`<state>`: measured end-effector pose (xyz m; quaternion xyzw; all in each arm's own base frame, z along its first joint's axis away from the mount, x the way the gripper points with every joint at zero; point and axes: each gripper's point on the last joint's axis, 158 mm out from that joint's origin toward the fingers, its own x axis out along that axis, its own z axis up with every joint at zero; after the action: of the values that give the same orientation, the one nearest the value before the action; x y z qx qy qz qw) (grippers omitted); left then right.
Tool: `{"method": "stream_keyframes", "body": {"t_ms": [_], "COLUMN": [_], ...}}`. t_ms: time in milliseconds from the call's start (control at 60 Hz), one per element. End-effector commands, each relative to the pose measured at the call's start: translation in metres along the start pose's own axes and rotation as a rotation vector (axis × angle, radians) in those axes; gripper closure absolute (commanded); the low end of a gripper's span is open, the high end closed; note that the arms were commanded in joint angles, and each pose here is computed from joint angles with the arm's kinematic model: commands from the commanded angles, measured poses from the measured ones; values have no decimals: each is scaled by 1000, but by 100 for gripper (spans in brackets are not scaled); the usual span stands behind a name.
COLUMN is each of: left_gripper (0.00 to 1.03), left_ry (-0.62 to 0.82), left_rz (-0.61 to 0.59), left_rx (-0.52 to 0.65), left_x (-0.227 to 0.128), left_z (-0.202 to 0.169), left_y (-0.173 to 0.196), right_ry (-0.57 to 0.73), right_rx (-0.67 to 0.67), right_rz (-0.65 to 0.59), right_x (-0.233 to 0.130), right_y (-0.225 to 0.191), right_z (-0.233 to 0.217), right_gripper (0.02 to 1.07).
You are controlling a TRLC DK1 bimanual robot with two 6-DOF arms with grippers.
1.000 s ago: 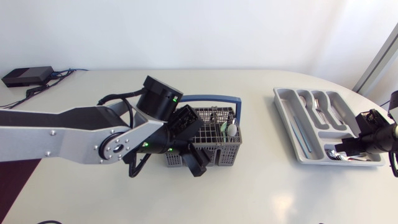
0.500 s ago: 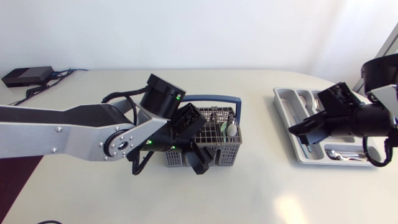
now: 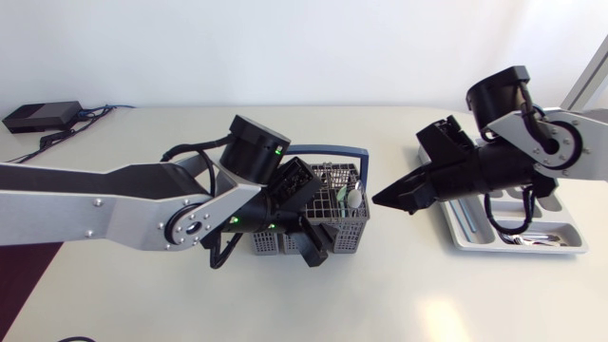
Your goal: Transfer all utensils from the basket to the drawer tray.
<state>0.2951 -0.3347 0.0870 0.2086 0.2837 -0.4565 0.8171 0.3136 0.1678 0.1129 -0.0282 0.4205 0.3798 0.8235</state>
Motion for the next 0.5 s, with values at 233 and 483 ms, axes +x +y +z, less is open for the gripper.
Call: {"method": "stream_keyframes", "body": {"t_ms": [233,483], "left_gripper": [11,11], "left_ry": [23,25], "left_rz": [-9,-8], "left_rx": [-29,-28], "left_x": [10,10], "left_z": [-8,-9], "left_y": [0,0], "right_ry": [38,54], "right_rx": [32,19], "right_rz": [66,78], "right_x": [30,46], "right_y": [7,17], "right_z": [13,16], "right_gripper": [67,80]}}
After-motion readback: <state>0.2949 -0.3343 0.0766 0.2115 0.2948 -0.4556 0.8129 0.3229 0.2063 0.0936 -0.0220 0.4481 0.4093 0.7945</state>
